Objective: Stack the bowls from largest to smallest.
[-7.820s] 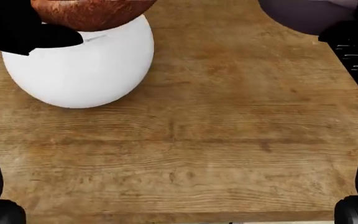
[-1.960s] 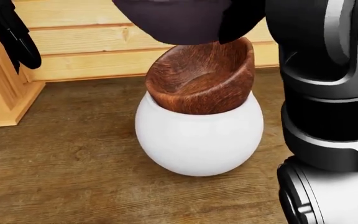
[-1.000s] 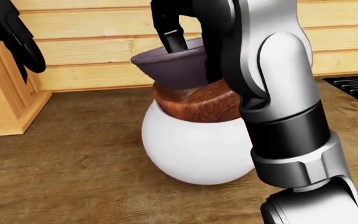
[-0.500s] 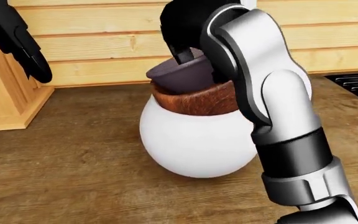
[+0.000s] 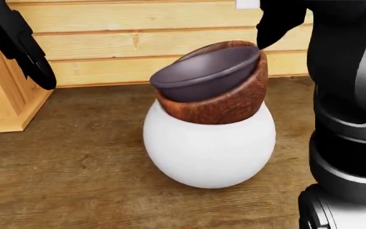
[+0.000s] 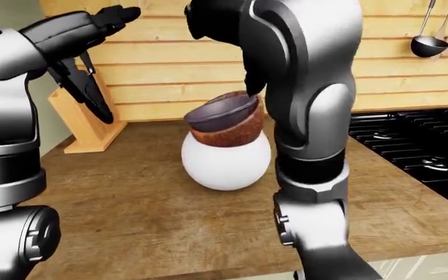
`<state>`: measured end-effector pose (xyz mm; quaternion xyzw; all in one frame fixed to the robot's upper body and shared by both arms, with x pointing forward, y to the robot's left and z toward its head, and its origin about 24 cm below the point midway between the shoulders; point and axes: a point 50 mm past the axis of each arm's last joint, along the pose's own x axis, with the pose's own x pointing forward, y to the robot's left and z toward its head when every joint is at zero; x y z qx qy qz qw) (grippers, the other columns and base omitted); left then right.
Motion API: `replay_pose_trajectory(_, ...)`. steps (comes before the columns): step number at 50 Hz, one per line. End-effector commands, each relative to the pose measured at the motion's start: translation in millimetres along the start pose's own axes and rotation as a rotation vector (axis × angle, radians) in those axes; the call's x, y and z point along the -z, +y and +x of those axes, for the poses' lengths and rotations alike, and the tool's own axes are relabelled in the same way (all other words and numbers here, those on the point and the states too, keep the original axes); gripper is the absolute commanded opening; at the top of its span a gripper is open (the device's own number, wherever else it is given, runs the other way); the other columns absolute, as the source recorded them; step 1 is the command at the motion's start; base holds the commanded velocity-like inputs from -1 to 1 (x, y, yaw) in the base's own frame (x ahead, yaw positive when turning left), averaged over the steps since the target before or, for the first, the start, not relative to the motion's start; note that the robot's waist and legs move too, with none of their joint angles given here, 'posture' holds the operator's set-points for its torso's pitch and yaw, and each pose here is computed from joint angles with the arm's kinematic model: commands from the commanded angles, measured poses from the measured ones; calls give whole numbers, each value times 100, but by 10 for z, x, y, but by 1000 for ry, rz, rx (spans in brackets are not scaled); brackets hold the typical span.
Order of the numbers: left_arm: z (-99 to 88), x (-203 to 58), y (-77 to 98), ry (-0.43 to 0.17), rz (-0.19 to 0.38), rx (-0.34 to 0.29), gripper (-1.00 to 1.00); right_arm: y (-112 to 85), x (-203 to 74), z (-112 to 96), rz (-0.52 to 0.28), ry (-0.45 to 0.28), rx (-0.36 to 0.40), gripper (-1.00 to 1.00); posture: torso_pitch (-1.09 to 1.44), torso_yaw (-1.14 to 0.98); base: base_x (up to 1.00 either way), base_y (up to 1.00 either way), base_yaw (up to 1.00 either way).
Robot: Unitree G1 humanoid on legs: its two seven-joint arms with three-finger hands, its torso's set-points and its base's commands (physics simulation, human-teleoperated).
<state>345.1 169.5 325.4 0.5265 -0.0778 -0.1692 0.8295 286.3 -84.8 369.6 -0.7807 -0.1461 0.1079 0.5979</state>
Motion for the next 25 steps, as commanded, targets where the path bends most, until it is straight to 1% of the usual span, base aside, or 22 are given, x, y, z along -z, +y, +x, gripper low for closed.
replay_pose_trajectory(1, -85, -72, 135, -19, 28, -68, 100, -66, 152, -133, 37, 34, 14, 46, -65, 0, 0, 0, 0)
replay_pose_trajectory(4, -106, -73, 118, -17, 33, -70, 100, -43, 287, -288, 55, 65, 19, 45, -65, 0, 0, 0, 0)
replay_pose_trajectory(7, -128, -34, 134, -2, 33, -80, 100, -4, 418, -426, 70, 97, 12, 45, -65, 0, 0, 0, 0)
replay_pose_trajectory(12, -225, 2, 141, 9, 40, -89, 100, -14, 601, -744, 92, 147, 18, 47, -65, 0, 0, 0, 0)
replay_pose_trajectory(13, -260, 27, 130, 23, 71, -94, 100, -10, 638, -820, 99, 161, 17, 48, -65, 0, 0, 0, 0)
replay_pose_trajectory(14, -288, 58, 110, 44, 87, -92, 100, -16, 674, -891, 105, 174, 21, 51, -65, 0, 0, 0, 0)
replay_pose_trajectory(15, -329, 90, 56, 49, 111, -82, 100, -23, 723, -969, 114, 188, 26, 58, -65, 0, 0, 0, 0)
replay_pose_trajectory(16, -360, 105, 44, 56, 109, -93, 100, -19, 773, -1049, 122, 204, 27, 65, -65, 0, 0, 0, 0)
replay_pose_trajectory(17, -409, 136, 30, 70, 125, -101, 100, -25, 850, -1148, 135, 226, 36, 70, -65, 0, 0, 0, 0)
replay_pose_trajectory(20, -495, 229, -25, 90, 141, -123, 100, 50, 968, -1363, 158, 263, 41, 74, -65, 0, 0, 0, 0)
replay_pose_trajectory(21, -534, 273, -28, 110, 155, -148, 100, 71, 1014, -1429, 169, 278, 45, 77, -65, 0, 0, 0, 0)
replay_pose_trajectory(22, -572, 295, -10, 116, 161, -172, 100, 90, 1056, -1496, 180, 292, 48, 80, -65, 0, 0, 0, 0)
replay_pose_trajectory(23, -591, 298, -9, 114, 158, -176, 100, 104, 1078, -1525, 183, 298, 48, 80, -65, 0, 0, 0, 0)
replay_pose_trajectory(24, -651, 290, 8, 112, 163, -201, 100, 105, 1112, -1601, 190, 310, 58, 83, -65, 0, 0, 0, 0)
replay_pose_trajectory(25, -698, 296, -1, 114, 174, -206, 100, 116, 1150, -1685, 199, 326, 65, 84, -65, 0, 0, 0, 0)
